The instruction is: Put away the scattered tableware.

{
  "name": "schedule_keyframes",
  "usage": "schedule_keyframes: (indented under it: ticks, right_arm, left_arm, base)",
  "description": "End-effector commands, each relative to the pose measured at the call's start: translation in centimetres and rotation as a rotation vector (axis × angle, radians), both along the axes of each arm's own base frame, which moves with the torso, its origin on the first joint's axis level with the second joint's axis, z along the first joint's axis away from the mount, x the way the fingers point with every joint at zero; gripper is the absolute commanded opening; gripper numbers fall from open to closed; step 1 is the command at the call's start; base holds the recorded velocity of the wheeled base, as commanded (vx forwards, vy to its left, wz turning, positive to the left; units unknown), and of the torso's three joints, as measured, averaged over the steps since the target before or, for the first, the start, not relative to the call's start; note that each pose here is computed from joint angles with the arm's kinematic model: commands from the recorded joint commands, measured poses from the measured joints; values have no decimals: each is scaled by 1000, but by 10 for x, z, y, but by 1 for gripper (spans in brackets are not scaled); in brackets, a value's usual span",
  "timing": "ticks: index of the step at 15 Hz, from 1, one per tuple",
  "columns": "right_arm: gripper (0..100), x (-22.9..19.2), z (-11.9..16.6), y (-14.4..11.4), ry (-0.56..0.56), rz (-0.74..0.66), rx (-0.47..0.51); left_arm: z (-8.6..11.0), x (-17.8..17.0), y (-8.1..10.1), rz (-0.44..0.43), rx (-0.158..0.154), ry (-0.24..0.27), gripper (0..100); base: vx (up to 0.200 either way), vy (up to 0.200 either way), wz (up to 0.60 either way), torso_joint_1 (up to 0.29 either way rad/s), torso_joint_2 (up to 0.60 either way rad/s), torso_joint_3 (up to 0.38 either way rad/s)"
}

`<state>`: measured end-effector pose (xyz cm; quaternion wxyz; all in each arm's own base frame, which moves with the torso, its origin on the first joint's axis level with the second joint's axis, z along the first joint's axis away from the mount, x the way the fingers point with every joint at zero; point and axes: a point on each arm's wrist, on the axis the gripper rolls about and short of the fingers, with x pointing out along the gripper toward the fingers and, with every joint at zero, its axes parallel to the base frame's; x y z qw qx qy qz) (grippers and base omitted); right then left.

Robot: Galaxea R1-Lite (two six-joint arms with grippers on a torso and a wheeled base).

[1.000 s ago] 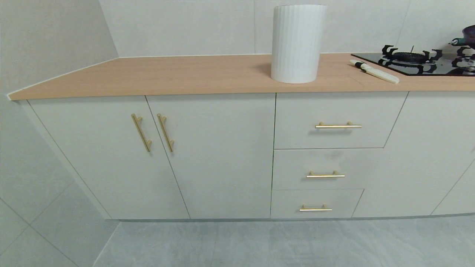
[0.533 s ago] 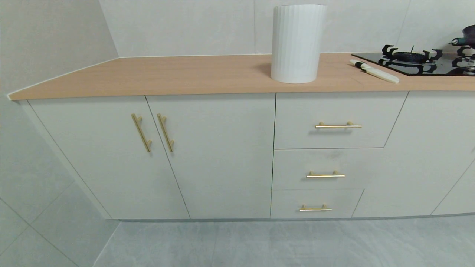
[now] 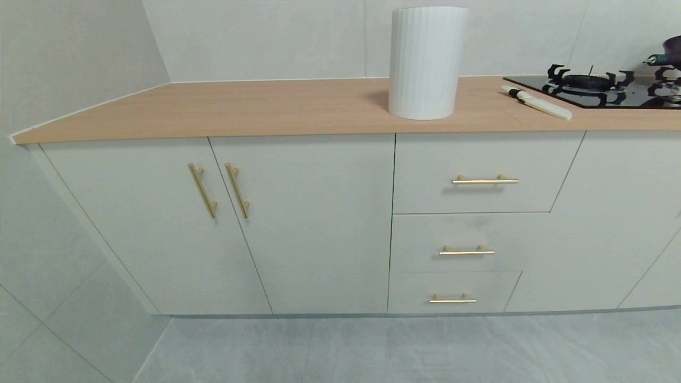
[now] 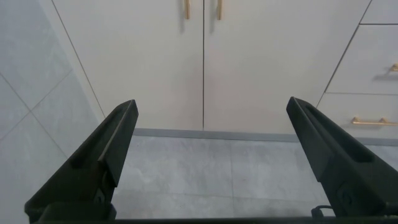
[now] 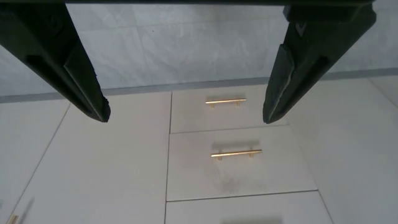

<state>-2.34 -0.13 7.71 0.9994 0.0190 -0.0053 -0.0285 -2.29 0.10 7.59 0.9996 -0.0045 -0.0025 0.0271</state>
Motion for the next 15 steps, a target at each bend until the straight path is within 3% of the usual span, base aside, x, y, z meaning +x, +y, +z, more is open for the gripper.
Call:
schedule_keyframes:
  ticks: [1, 11, 15]
  right_arm:
    - [100, 0, -1, 0, 8, 8, -1]
    - [100, 0, -1, 0, 8, 5, 1]
    - [100, 0, -1, 0, 8, 5, -1]
  left_arm:
    - [0, 0, 0, 3, 0, 0, 100]
    - [0, 0, 0, 1, 1, 0, 100]
    - [0, 0, 0, 1, 0, 0, 100]
  base:
    - [0, 0, 0, 0, 0, 0]
    - [0, 0, 0, 0, 0, 0]
    - [200, 0, 0, -5, 1, 4]
